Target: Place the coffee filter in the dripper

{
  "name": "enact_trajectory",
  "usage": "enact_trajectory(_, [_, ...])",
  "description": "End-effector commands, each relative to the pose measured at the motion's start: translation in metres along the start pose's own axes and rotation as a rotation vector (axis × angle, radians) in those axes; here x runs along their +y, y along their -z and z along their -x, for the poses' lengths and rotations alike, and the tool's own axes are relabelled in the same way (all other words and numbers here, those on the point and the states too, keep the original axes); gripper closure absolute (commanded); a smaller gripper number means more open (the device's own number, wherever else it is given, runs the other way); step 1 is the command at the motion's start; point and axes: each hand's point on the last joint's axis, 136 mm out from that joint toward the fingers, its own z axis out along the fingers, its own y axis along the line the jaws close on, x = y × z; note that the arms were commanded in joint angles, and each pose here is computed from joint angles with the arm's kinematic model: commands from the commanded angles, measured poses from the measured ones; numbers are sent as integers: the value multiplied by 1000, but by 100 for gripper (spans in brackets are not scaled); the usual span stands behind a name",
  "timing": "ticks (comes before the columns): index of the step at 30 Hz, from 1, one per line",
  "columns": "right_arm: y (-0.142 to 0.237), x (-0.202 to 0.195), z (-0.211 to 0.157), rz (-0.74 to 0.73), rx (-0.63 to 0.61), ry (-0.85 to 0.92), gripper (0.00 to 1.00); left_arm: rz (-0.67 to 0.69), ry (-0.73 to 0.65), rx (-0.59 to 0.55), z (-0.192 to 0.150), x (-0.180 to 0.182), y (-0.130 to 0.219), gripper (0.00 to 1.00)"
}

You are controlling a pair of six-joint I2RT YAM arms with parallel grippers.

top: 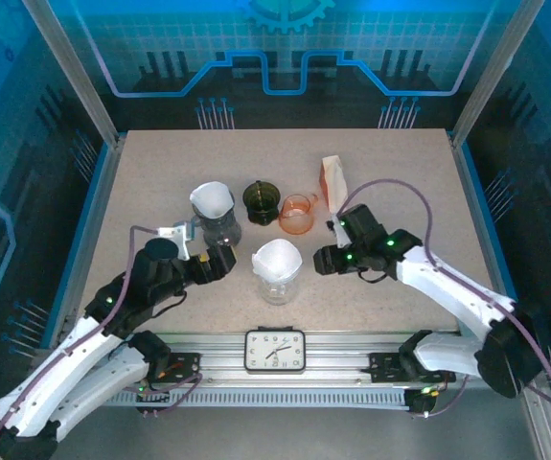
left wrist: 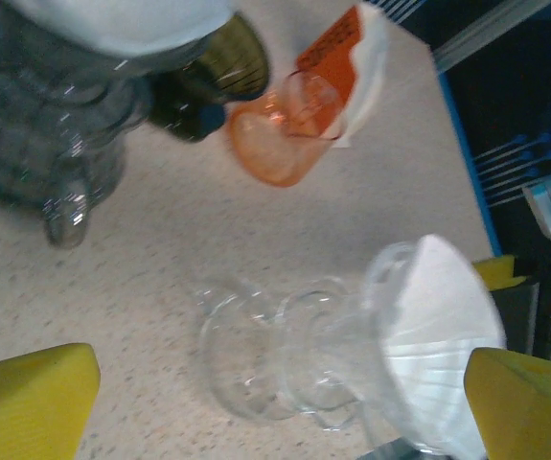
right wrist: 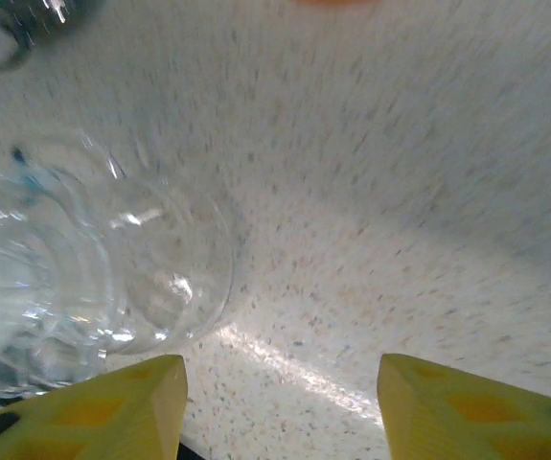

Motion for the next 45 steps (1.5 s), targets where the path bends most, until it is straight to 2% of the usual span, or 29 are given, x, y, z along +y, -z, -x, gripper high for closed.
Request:
enact_trajectory(1, [-25,16,-10,136,51,-51,53,74,50,-15,-5,22,-1,1])
enact_trajectory(5, [-47,26,-29,235,123,-96,63,84,62,-2,-10,26,-2,1])
enact_trajectory(15, [-80,47,-48,318,198,-126,68,79,65,-15,-5,22,1,1])
enact_trajectory(28, [-97,75,-25,387,163,-108,71,93,73,-43,1,23,11,1])
enact_trajectory(41, [-120,115,11,413,140,-51,72,139,53,-235,35,29,60,1])
enact_trajectory(45, [-125,120,16,414,138,-47,72,139,43,-260,40,27,68,1])
